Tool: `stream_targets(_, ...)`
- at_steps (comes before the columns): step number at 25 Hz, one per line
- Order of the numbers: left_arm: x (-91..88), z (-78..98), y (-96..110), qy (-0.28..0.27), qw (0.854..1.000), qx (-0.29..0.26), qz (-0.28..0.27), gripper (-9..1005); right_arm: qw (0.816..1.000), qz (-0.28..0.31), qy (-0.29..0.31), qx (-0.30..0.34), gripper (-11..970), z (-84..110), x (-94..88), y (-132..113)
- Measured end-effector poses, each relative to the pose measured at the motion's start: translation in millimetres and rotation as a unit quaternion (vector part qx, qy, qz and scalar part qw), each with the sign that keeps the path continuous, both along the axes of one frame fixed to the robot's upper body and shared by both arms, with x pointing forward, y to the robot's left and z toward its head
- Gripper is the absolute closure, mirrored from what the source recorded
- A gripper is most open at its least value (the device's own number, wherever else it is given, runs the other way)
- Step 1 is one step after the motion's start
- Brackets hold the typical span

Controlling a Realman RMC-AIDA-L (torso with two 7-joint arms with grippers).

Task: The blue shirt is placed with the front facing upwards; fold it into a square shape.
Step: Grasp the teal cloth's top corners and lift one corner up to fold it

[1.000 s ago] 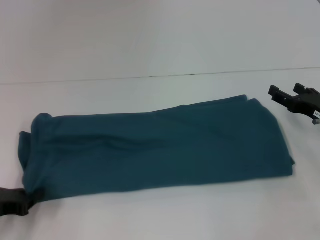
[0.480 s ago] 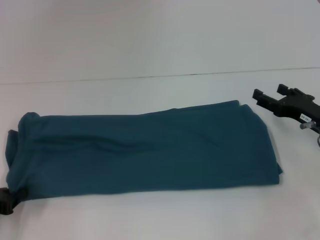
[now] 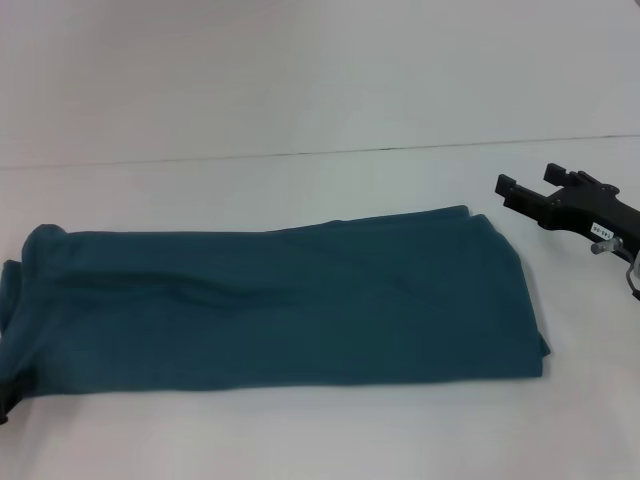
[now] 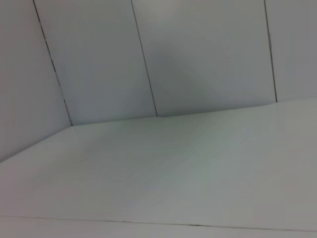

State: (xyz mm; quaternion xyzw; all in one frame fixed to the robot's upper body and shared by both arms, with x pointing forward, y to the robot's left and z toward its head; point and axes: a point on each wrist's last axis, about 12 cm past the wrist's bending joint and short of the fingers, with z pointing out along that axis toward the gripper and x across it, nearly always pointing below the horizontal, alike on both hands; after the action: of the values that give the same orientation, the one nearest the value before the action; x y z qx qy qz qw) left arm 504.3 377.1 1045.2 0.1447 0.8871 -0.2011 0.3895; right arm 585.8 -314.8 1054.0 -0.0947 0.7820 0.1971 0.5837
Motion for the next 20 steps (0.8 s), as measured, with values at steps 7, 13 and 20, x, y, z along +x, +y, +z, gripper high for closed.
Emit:
stream_targets(7,1.0,-0.9,-3.0,0.001,1.000,0.000,-0.002,969,1.000,0.000,0.001,0.000,76,-0.4,-0.2,0.2)
stream_targets(13,-0.8,-0.6,-5.4,0.003,1.000,-0.007,-0.010,721,1.000,-0.001,0.001,-0.001,76,-0.3,0.3,0.3)
stream_targets(20,-3.8,4.5,1.5,-0.001,1.000,-0.003,-0.004,477,1.000,0.001,-0.003,-0.007,75,0.8,2.0,1.2)
